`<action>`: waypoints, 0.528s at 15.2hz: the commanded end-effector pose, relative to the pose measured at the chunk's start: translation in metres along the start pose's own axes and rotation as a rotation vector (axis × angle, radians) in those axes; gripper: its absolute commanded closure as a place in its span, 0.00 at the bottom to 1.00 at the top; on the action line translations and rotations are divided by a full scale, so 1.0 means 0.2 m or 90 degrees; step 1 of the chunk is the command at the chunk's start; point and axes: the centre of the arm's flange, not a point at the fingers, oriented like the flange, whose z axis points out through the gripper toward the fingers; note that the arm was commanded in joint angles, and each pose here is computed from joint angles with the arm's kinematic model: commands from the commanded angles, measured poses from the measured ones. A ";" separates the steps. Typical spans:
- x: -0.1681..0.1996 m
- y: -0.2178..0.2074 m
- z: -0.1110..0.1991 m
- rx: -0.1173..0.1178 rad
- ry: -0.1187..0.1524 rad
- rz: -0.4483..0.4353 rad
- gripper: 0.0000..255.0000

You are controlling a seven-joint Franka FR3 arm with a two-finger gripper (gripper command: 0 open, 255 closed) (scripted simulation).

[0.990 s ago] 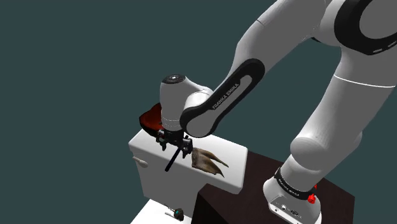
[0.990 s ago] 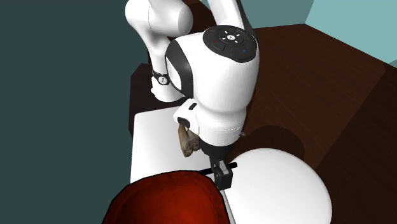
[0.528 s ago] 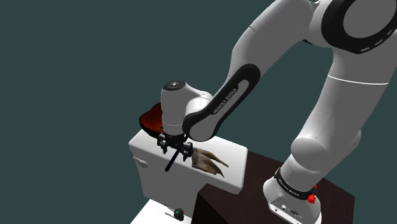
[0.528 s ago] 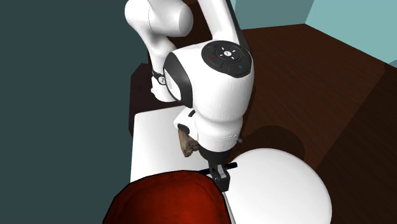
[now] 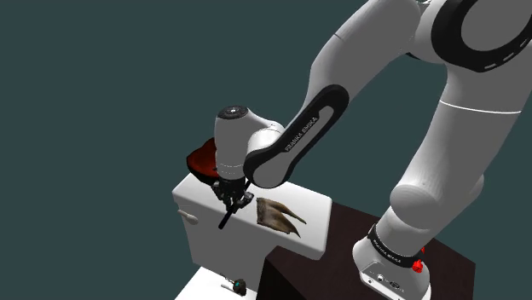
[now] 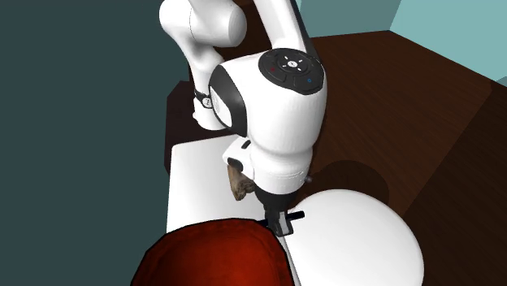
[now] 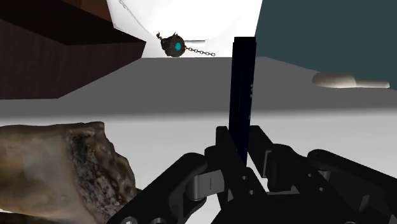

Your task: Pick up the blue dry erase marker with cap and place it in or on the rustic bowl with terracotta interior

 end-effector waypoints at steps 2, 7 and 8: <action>-0.01 0.03 0.02 -0.013 0.000 -0.001 1.00; 0.01 0.02 -0.02 -0.013 0.000 -0.001 1.00; 0.01 0.02 -0.05 -0.013 0.000 -0.001 1.00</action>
